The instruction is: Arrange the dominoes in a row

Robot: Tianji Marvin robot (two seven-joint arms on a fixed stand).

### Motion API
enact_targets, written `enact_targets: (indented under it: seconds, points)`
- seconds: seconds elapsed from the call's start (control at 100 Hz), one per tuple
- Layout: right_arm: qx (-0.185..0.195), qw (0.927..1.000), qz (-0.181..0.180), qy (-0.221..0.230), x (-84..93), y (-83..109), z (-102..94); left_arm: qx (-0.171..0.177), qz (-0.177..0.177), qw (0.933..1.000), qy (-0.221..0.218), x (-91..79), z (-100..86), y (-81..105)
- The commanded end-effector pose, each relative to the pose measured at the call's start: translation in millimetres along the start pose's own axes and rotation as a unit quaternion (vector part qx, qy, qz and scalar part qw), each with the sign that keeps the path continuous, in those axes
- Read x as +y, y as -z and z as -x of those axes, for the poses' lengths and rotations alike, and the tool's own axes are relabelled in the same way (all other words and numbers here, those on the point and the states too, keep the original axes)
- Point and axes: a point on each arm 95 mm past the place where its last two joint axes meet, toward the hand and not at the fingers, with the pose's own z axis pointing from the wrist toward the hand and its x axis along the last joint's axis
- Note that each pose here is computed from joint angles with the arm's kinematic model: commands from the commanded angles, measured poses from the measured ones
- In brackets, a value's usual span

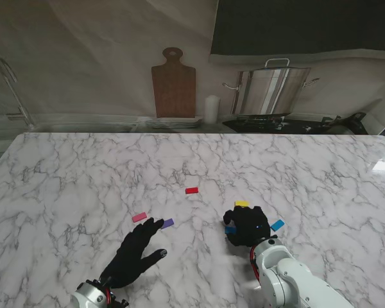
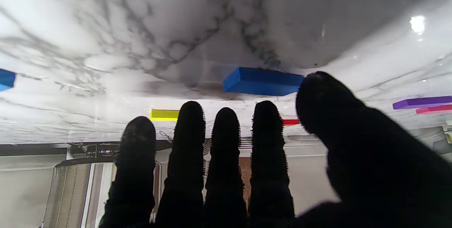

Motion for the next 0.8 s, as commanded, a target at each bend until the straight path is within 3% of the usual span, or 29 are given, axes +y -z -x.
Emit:
enact_targets:
  seconds: [0.0, 0.38, 0.79]
  points:
    - [-0.003, 1.0, -0.002, 0.005, -3.6, -0.5, 0.9, 0.013, 0.018, 0.9997, -0.003, 0.8, -0.2, 0.5]
    - [-0.002, 0.9999, -0.002, 0.011, -5.2, -2.4, 2.0, 0.055, 0.066, 0.996, -0.024, -0.4, 1.9, 0.2]
    - [0.002, 0.9999, -0.004, 0.014, -5.4, -4.6, 1.4, 0.076, 0.089, 0.9915, -0.056, 1.3, 1.1, 2.2]
